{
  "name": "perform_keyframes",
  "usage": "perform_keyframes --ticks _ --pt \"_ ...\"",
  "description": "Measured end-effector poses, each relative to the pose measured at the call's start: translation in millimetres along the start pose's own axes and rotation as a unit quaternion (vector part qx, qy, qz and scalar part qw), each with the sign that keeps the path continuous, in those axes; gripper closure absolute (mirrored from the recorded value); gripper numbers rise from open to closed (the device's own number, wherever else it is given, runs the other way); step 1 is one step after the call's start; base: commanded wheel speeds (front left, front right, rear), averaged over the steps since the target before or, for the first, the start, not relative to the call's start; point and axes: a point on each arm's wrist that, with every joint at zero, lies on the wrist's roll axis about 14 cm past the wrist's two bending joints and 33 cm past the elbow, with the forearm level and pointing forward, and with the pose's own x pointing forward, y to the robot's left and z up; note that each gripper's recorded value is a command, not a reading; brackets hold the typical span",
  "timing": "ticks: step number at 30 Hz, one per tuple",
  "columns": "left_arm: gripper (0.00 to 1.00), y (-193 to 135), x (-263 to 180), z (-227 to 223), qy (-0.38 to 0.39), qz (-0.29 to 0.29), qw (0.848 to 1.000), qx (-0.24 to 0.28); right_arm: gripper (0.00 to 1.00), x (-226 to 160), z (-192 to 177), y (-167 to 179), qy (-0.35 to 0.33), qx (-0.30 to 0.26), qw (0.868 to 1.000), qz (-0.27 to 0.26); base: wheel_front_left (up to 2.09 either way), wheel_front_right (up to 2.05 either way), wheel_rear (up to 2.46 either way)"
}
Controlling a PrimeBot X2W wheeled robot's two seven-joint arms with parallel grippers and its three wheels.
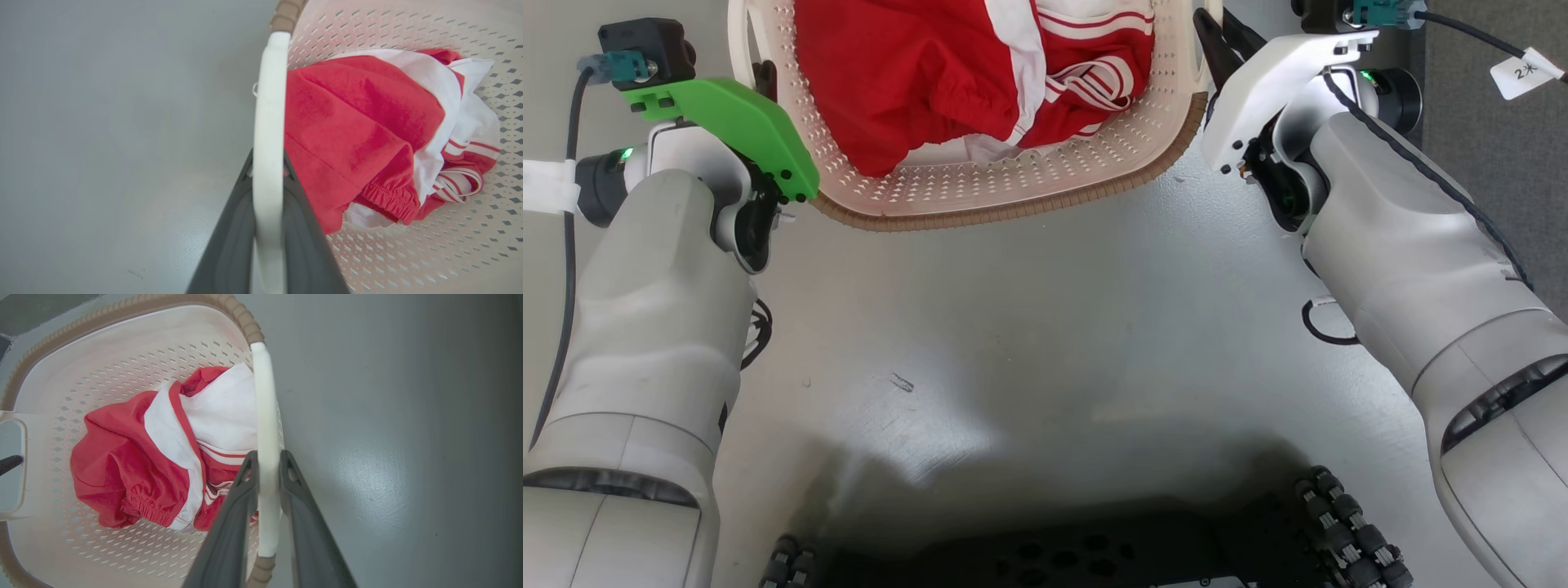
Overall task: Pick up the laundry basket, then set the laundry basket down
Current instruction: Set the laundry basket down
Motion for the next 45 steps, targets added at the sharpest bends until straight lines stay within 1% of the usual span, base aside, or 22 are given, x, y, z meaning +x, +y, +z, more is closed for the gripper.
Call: perform_keyframes --ticks 6,7,8,9,10,11,14,17,32,37,41,45 --pt "1.0 -1 -1 1 -0.003 0.0 1.0 0.0 1.0 0 0 1 0.0 -0.001 1.0 0.001 0.0 0.0 0.0" --pt "1.0 -1 -1 1 -0.005 0.0 1.0 0.0 0.81 0 1 1 0.0 -0.001 1.0 0.002 0.0 0.0 0.0" --pt "0.89 -2 -1 1 -0.006 -0.002 1.0 -0.001 0.56 -1 1 1 0.0 -0.002 1.0 0.003 0.0 0.0 0.0" --pt "0.67 -1 -2 1 -0.006 -0.002 1.0 -0.001 0.02 -1 1 2 0.001 -0.002 1.0 0.006 0.0 0.0 0.0" --pt "0.33 -1 -2 1 -0.007 -0.001 1.0 -0.001 0.0 -1 1 2 0.0 -0.002 1.0 0.005 0.0 0.0 0.0" --pt "0.0 0 -3 1 -0.008 0.0 1.0 -0.001 0.0 -1 1 1 0.001 -0.003 1.0 0.004 0.0 0.0 0.0" --pt "0.0 6 -4 2 -0.01 0.008 1.0 0.0 0.0 -3 2 -7 0.001 -0.009 1.0 -0.002 0.0 0.0 0.0" --pt "0.0 8 -6 4 -0.014 0.011 1.0 0.0 0.0 -3 5 -8 -0.001 -0.013 1.0 0.001 0.0 0.0 0.0" --pt "0.0 -5 -21 25 -0.053 -0.007 0.999 0.01 0.0 -16 17 17 -0.017 -0.022 0.999 0.041 0.0 0.0 0.0" --pt "0.0 -7 -33 34 -0.07 -0.005 0.997 0.015 0.0 -26 23 14 -0.026 -0.027 0.999 0.031 0.0 0.0 0.0" --pt "0.0 -6 -45 33 -0.076 0.0 0.997 0.017 0.0 -36 36 12 -0.041 -0.033 0.998 0.021 0.0 0.0 0.0" --pt "0.0 -11 -63 40 -0.094 0.0 0.995 0.021 0.0 -53 45 12 -0.055 -0.036 0.998 0.012 0.0 0.0 0.0"
